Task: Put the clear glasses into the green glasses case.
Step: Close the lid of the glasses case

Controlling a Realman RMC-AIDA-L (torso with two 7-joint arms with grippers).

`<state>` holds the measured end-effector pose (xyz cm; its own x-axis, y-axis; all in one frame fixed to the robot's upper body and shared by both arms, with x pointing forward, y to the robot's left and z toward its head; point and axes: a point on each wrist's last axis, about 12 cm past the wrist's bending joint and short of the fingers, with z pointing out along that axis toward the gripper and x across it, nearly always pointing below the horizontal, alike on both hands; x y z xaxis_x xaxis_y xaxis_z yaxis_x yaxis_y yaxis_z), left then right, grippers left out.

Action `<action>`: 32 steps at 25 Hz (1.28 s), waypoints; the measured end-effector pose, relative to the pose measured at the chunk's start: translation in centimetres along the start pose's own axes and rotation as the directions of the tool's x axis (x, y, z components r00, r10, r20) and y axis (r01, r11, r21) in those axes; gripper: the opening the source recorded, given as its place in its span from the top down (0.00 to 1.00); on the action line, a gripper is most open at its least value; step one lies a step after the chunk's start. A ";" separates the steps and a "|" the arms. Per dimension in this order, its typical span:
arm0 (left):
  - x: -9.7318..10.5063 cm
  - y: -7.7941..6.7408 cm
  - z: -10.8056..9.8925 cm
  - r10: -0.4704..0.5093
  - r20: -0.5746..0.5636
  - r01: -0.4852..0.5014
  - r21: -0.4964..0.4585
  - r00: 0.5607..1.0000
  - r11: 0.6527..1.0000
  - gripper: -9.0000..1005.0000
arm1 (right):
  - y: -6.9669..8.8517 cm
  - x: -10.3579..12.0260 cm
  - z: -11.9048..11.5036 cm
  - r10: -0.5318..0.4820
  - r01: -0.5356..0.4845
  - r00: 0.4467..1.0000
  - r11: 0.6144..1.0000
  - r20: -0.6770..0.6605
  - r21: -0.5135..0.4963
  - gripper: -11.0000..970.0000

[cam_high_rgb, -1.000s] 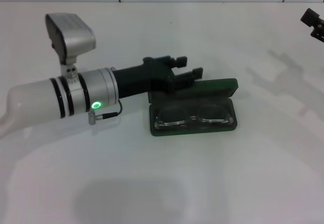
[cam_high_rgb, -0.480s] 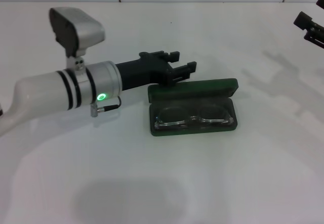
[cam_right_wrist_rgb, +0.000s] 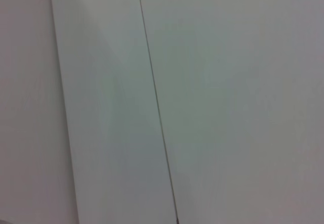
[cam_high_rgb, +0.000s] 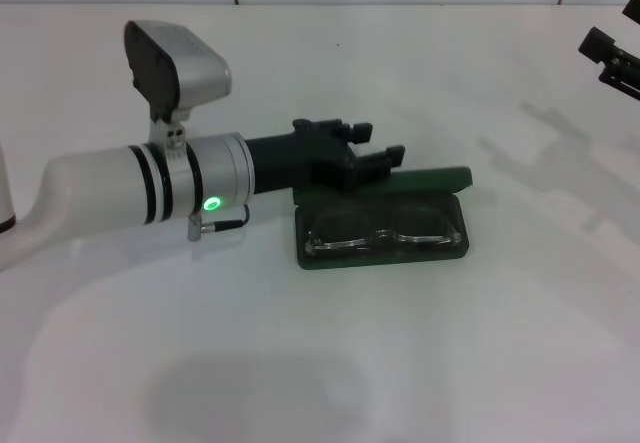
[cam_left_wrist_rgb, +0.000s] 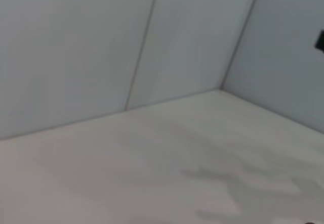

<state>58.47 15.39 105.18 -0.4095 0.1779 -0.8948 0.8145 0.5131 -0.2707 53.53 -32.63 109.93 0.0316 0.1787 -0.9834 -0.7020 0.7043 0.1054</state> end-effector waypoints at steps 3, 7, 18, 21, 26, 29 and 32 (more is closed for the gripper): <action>0.5 -0.4 0.0 0.022 -0.024 -0.021 0.019 0.999 1.000 0.40 | 0.0 0.0 0.0 0.000 0.000 1.000 1.000 0.001 0.002 0.10; 1.4 -0.8 -0.6 0.045 -0.031 -0.044 0.029 0.998 0.999 0.40 | -0.1 -0.1 0.1 -0.002 0.002 1.000 1.000 0.003 0.002 0.10; 3.5 -1.8 -1.6 0.121 0.039 -0.121 0.003 0.992 0.993 0.40 | -0.1 -0.2 0.0 -0.006 0.006 1.000 1.000 0.001 -0.001 0.10; 4.1 -2.4 -1.7 0.155 0.081 -0.154 -0.013 0.985 0.988 0.40 | -0.2 -0.2 0.0 -0.008 0.008 1.000 1.000 0.003 0.000 0.10; 4.4 -2.7 -1.7 0.178 0.097 -0.176 -0.029 0.979 0.984 0.40 | -0.2 -0.3 0.2 -0.011 0.011 1.000 1.000 0.003 -0.003 0.10; 4.5 -2.7 -1.7 0.183 0.088 -0.181 -0.032 0.979 0.983 0.40 | -0.2 -0.3 0.2 -0.013 0.013 1.000 1.000 0.003 -0.005 0.10; 4.6 -2.7 -1.8 0.192 0.085 -0.190 -0.035 0.978 0.981 0.40 | -0.3 -0.4 0.2 -0.014 0.014 1.000 1.000 0.003 0.000 0.10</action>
<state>53.67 16.37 102.39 -0.2093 0.2013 -0.9569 0.8623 0.4996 -0.0835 53.85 -32.74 110.29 0.0433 0.1713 -0.9843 -0.7018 0.7064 0.0921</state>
